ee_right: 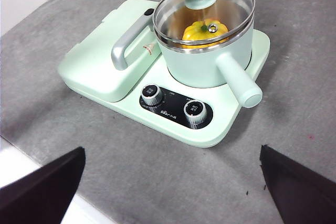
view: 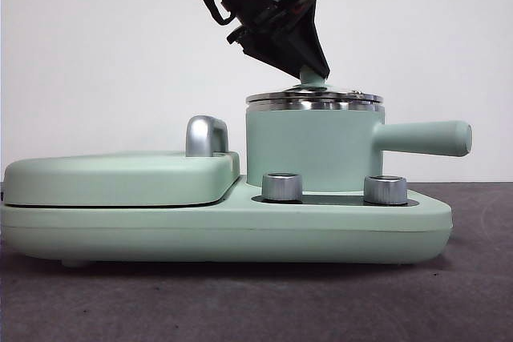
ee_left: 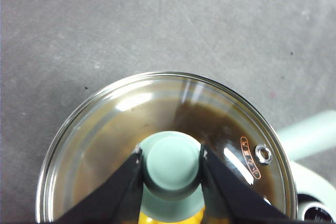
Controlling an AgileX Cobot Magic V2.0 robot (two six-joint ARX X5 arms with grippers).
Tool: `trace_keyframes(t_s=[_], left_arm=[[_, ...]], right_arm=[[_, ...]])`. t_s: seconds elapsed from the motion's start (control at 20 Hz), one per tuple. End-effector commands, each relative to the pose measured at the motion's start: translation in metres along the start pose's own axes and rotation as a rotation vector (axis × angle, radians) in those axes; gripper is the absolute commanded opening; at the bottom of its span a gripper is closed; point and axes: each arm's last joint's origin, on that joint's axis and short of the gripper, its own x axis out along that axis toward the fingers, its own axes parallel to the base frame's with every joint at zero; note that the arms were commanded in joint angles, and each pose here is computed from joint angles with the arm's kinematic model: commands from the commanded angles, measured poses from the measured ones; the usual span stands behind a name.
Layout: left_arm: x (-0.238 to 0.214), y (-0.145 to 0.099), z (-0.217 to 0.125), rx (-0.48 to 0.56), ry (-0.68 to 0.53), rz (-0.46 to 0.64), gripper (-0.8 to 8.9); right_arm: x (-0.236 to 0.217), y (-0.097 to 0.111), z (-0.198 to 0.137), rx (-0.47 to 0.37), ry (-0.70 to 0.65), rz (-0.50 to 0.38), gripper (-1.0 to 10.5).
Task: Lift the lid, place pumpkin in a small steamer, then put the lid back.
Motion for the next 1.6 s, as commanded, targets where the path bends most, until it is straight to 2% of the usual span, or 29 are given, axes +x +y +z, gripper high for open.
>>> trace_keyframes(t_s=[0.05, 0.7, 0.8, 0.9, 0.95, 1.0, 1.3, 1.6], left_arm=[[0.014, -0.005, -0.004, 0.025, 0.048, -0.032, 0.15], [0.016, -0.013, -0.004, 0.043, 0.064, -0.052, 0.41], [0.016, -0.013, -0.003, 0.041, 0.062, -0.052, 1.73], [0.015, -0.013, -0.002, 0.018, 0.059, -0.050, 3.96], [0.012, -0.012, 0.000, -0.010, 0.056, -0.046, 4.79], [0.006, -0.011, 0.004, -0.040, 0.051, -0.040, 5.11], [-0.070, -0.025, 0.029, -0.059, 0.063, -0.041, 5.09], [-0.157, -0.047, 0.015, -0.161, 0.189, -0.049, 4.98]], right_arm=[[-0.002, 0.001, 0.002, 0.012, -0.014, 0.007, 5.5], [-0.002, 0.001, 0.002, 0.016, -0.016, 0.001, 5.5], [-0.002, 0.001, 0.002, 0.016, -0.016, 0.001, 5.5], [-0.002, 0.001, 0.002, 0.016, -0.016, 0.001, 5.5], [-0.002, 0.001, 0.002, 0.016, -0.016, 0.001, 5.5], [-0.002, 0.001, 0.002, 0.016, -0.016, 0.001, 5.5], [-0.002, 0.001, 0.002, 0.015, -0.015, 0.002, 5.5], [-0.001, 0.002, 0.004, -0.003, -0.022, 0.031, 5.5]])
